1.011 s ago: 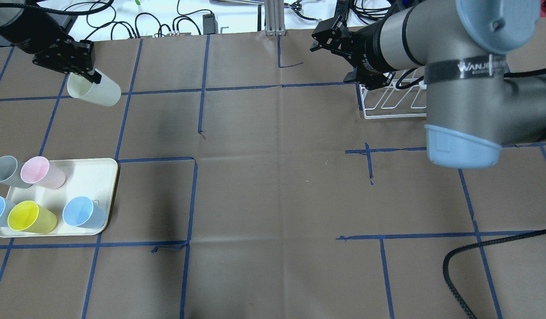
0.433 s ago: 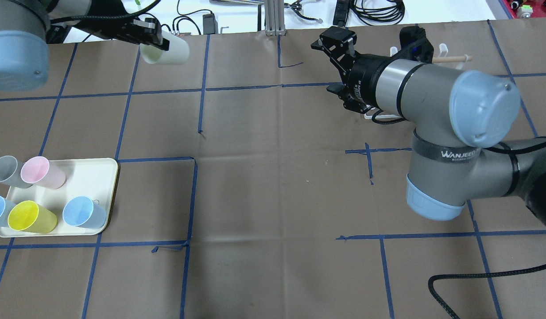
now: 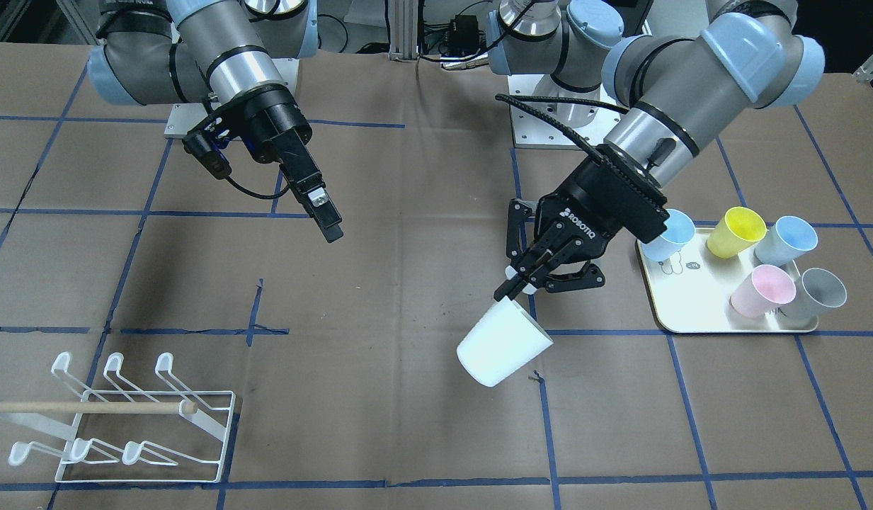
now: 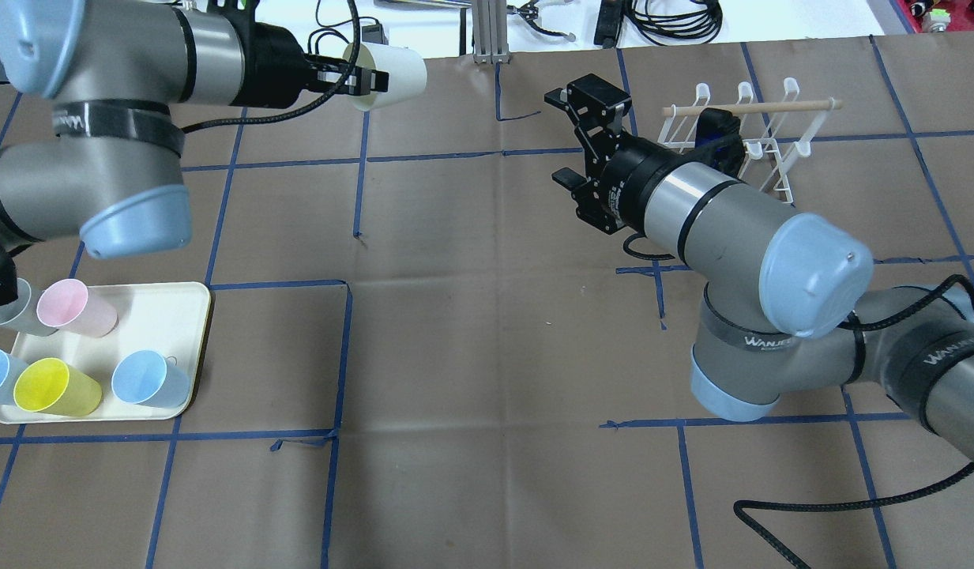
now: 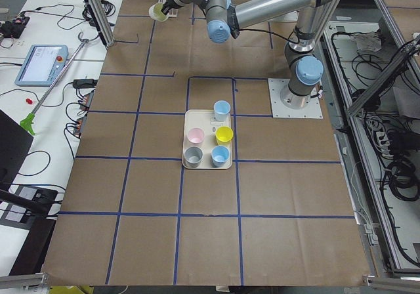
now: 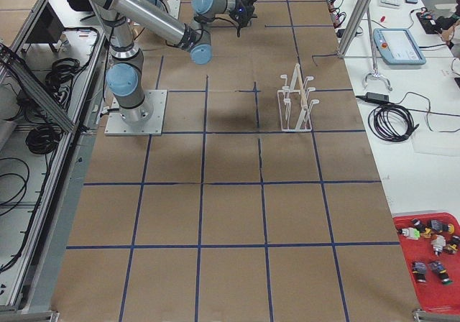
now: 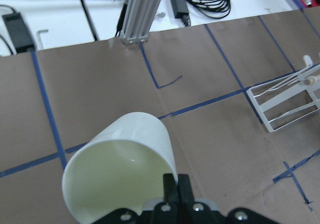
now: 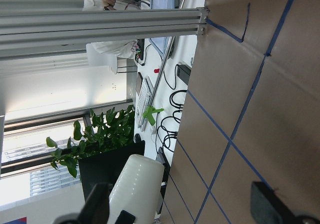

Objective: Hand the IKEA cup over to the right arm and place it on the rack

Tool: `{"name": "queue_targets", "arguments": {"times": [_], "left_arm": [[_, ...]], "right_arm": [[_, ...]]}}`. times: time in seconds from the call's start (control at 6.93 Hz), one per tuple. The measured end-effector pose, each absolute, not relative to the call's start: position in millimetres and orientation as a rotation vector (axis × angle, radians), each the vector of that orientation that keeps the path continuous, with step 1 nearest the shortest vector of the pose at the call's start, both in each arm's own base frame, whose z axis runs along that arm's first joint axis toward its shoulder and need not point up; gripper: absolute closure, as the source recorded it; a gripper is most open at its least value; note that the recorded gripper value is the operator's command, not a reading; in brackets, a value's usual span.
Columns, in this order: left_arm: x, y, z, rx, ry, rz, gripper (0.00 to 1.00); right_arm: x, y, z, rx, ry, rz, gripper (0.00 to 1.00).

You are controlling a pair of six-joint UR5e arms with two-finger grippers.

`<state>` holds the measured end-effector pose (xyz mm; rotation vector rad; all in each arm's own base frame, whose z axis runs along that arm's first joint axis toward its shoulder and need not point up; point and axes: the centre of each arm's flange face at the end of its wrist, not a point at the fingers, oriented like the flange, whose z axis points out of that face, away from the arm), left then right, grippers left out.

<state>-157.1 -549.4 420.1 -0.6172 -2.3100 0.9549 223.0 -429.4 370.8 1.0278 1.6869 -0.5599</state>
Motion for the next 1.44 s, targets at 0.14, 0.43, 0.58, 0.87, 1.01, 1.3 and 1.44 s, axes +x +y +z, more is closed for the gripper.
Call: {"name": "queue_targets", "arguments": {"times": [0.14,0.43,0.58,0.87,1.01,1.3,1.44], "left_arm": [[-164,-535,401,-0.648,-2.235,1.014,1.00],[-174,-513,374,-0.649,-2.104,1.095,1.00],[-177,-507,368,-0.640,-2.070,1.097,1.00],[-189,-504,353,-0.635,-2.050,1.061,1.00],[-196,-502,348,-0.624,-2.038,1.054,1.00],[-210,-492,346,-0.595,-2.007,1.056,1.00],[-214,-484,343,-0.571,-1.994,1.056,1.00]], "right_arm": [[230,-431,357,1.001,1.680,-0.539,0.00],[236,-431,346,0.965,1.687,-0.486,0.00],[237,-430,346,0.958,1.686,-0.482,0.00],[239,-435,345,0.949,1.687,-0.476,0.00],[240,-441,345,0.949,1.688,-0.475,0.00],[239,-453,340,0.961,1.690,-0.477,0.00],[237,-458,337,0.973,1.690,-0.481,0.00]]}}
